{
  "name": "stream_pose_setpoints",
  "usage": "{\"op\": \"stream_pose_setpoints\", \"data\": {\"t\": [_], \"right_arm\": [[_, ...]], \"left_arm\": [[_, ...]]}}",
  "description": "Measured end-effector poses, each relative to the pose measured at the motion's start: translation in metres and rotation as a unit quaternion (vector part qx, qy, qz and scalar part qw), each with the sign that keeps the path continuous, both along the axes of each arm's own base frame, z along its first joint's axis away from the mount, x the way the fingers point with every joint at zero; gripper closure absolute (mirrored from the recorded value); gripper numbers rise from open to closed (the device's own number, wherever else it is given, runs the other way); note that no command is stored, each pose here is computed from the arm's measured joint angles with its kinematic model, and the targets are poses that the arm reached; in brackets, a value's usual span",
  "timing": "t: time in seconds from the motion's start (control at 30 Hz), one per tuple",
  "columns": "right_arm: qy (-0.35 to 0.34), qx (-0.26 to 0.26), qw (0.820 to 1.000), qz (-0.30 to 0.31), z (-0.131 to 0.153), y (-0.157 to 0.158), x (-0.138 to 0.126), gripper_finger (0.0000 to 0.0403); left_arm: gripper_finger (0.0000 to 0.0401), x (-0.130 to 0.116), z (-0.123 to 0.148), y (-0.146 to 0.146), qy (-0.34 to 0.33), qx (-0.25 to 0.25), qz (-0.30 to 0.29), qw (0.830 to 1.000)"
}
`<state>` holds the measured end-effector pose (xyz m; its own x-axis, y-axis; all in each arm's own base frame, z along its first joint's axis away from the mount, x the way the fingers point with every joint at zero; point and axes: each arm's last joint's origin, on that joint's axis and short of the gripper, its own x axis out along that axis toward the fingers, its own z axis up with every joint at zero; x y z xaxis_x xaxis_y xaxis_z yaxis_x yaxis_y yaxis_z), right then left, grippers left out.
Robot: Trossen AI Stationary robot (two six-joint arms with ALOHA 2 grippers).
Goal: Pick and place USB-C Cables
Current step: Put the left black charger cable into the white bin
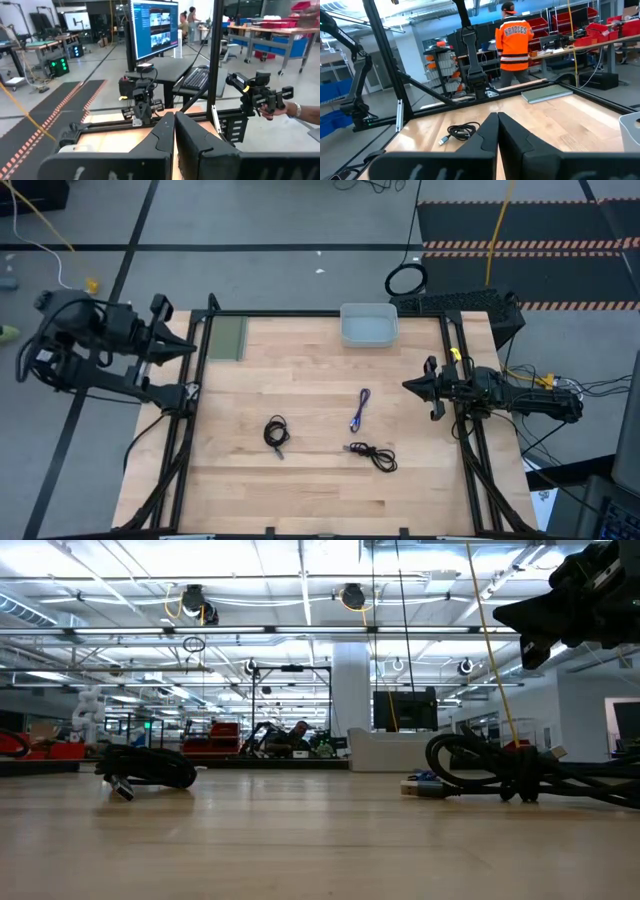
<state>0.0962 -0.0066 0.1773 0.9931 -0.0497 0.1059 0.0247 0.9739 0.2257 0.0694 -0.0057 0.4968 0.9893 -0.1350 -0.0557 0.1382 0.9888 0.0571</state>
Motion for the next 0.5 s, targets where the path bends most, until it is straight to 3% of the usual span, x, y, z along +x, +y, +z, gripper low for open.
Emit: {"op": "stream_pose_setpoints", "data": {"t": [0.27, 0.37, 0.5], "right_arm": [[0.000, 0.005, 1.000, 0.001, 0.0000, 0.0000, 0.0000, 0.0403], [-0.002, 0.123, 0.992, 0.019, -0.0008, 0.0004, 0.0001, 0.0403], [0.015, 0.116, 0.993, 0.023, -0.0021, 0.0004, 0.0005, 0.0403]], "left_arm": [[0.0382, 0.0023, 0.0117, -0.0014, -0.003, 0.028, -0.023, 0.999], [0.0382, 0.0024, 0.0116, -0.0014, -0.004, 0.033, -0.023, 0.999], [0.0382, 0.0023, 0.0117, -0.0013, -0.004, 0.033, -0.023, 0.999]]}}
